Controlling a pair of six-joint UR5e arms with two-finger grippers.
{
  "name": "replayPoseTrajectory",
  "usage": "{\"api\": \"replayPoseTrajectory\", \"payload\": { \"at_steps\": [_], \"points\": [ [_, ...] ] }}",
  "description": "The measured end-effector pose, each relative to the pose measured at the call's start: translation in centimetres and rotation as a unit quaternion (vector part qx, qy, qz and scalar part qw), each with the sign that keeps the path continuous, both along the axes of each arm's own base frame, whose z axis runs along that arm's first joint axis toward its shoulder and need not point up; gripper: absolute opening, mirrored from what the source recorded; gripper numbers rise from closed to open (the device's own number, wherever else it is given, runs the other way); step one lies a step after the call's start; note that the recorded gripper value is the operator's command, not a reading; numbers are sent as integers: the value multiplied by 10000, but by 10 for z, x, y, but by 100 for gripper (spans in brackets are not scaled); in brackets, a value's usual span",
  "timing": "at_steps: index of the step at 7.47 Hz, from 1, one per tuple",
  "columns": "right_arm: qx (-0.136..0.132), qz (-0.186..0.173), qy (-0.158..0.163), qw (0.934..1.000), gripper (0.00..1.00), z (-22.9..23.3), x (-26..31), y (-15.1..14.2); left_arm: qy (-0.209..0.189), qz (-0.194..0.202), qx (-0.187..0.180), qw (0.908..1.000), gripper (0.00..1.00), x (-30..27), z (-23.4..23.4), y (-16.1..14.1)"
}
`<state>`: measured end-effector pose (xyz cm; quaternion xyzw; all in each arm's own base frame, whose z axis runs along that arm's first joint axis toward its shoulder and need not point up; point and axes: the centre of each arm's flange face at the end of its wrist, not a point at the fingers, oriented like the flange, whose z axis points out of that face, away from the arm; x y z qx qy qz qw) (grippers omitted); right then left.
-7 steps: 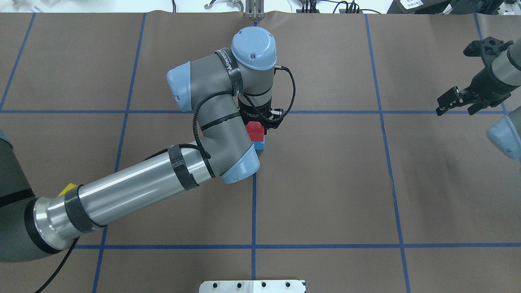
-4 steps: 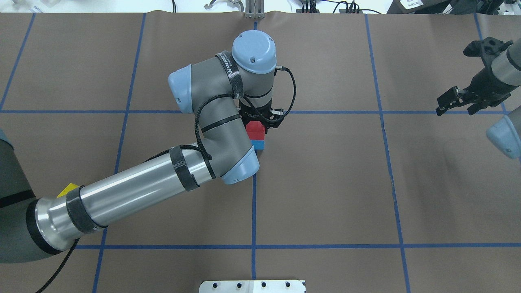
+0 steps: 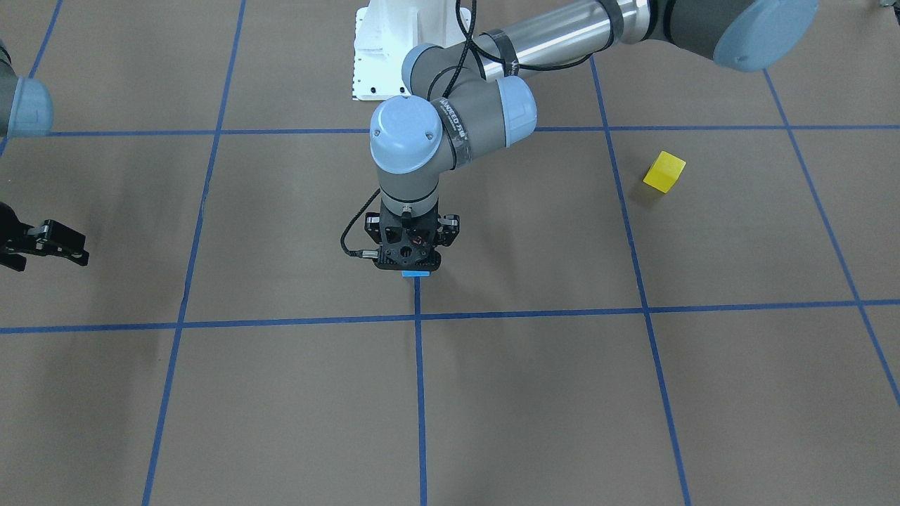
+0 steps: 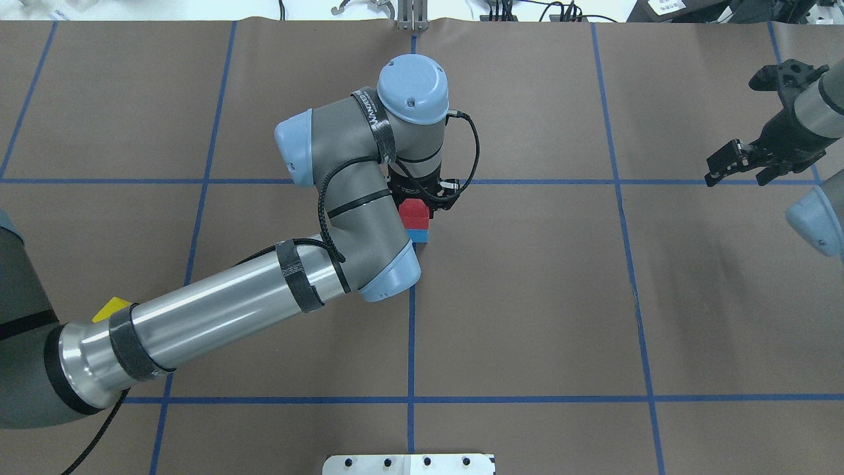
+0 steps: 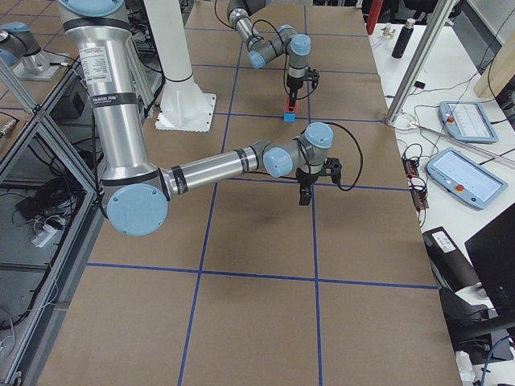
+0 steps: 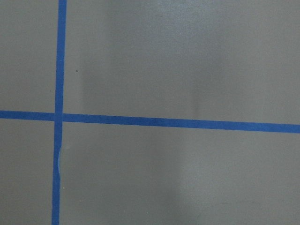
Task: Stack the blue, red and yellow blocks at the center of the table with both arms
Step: 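Lower the red cube onto the blue cube and open the left gripper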
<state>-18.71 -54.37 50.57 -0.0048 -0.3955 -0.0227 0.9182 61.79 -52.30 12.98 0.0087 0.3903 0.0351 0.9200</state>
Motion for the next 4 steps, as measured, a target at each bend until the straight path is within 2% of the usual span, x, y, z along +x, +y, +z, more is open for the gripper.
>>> {"api": "replayPoseTrajectory", "payload": {
  "at_steps": [4],
  "points": [
    [-13,2,7,10000,99,1,-1,-2,-9,-57,-63,10000,0,1,0,1]
  ]
}}
